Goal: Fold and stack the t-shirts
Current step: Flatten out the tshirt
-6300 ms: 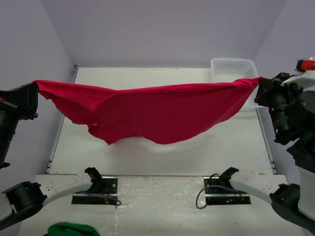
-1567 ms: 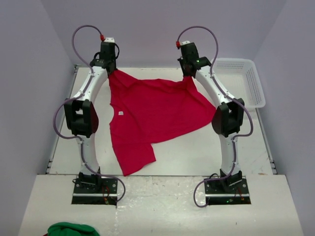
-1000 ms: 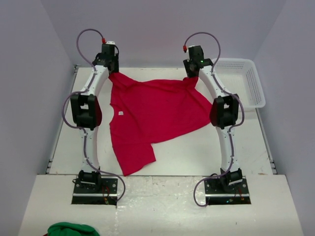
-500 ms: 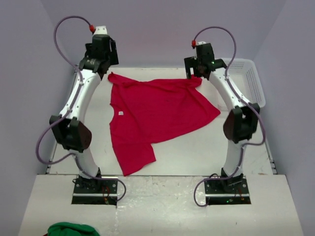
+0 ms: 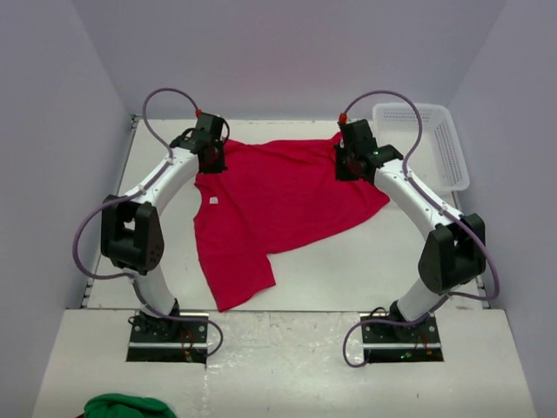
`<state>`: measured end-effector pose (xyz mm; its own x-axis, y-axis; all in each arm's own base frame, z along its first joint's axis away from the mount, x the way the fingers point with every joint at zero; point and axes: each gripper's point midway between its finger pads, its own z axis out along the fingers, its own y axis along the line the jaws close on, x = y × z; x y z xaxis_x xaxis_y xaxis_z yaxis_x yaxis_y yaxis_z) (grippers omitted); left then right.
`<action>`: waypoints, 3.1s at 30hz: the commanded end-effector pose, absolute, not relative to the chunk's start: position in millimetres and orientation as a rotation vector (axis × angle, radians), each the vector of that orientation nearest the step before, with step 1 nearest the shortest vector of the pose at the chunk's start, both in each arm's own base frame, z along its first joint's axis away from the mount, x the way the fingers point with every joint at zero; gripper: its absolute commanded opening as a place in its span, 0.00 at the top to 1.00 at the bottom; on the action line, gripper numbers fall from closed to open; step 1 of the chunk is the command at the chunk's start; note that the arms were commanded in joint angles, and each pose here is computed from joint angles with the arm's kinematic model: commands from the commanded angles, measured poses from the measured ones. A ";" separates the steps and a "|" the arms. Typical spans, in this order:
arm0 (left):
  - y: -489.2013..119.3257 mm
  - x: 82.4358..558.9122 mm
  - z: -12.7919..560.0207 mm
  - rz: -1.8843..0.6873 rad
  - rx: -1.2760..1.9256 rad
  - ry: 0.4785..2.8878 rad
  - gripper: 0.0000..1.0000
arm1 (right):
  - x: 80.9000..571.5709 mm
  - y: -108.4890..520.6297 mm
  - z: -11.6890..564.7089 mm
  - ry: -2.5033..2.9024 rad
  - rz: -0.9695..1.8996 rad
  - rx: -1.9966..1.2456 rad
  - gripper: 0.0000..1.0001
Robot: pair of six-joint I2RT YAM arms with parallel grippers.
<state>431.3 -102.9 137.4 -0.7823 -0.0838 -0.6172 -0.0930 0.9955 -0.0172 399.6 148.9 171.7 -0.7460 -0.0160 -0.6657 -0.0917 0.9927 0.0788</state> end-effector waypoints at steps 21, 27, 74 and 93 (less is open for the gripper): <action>-82.7 496.5 35.3 -0.036 -0.265 2.661 1.00 | 362.4 179.8 41.5 2.707 0.255 0.005 1.00; -74.2 494.7 15.9 -0.023 -0.291 2.705 1.00 | 361.8 197.3 14.4 2.775 0.267 0.001 1.00; -8.3 482.1 183.3 0.200 -0.407 2.311 1.00 | 309.0 217.9 103.0 2.514 0.192 -0.093 0.78; -84.7 317.7 110.4 0.086 -0.203 2.492 1.00 | 301.3 159.6 100.1 2.523 0.141 0.069 0.57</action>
